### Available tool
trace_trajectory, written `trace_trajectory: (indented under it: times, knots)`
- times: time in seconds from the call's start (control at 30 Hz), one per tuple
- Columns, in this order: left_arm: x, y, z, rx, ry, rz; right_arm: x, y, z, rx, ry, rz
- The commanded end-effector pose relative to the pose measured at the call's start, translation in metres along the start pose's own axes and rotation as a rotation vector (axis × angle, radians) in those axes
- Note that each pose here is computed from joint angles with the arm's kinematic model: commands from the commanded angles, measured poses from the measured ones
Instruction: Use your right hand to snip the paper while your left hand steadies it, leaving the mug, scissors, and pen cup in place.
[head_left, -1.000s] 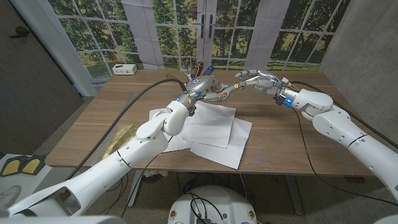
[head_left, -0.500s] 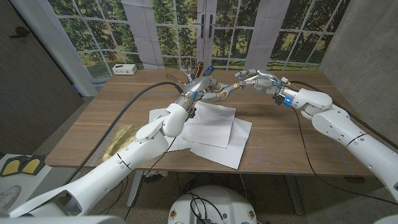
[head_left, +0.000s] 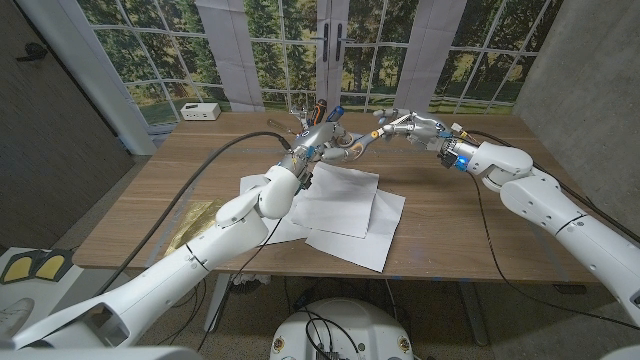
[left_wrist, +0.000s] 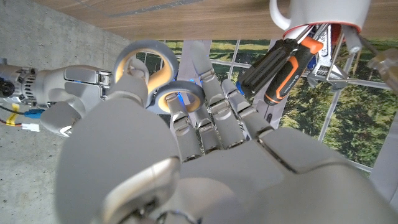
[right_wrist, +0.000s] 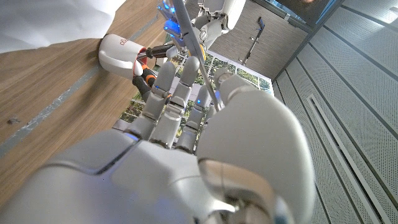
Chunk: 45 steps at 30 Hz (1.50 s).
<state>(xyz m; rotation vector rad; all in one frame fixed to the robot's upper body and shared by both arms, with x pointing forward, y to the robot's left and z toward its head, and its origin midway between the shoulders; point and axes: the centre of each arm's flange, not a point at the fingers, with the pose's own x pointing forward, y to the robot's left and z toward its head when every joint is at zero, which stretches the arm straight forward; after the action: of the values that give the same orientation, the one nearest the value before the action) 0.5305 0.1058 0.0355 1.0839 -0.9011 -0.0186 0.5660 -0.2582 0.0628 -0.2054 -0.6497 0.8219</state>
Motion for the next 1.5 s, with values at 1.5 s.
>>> trace_trajectory:
  times: [1.5]
  knots:
    - [0.003, -0.003, -0.019, -0.567, -0.116, 0.049, -0.016, -0.023, -0.022, 0.202, -0.025, -0.12]
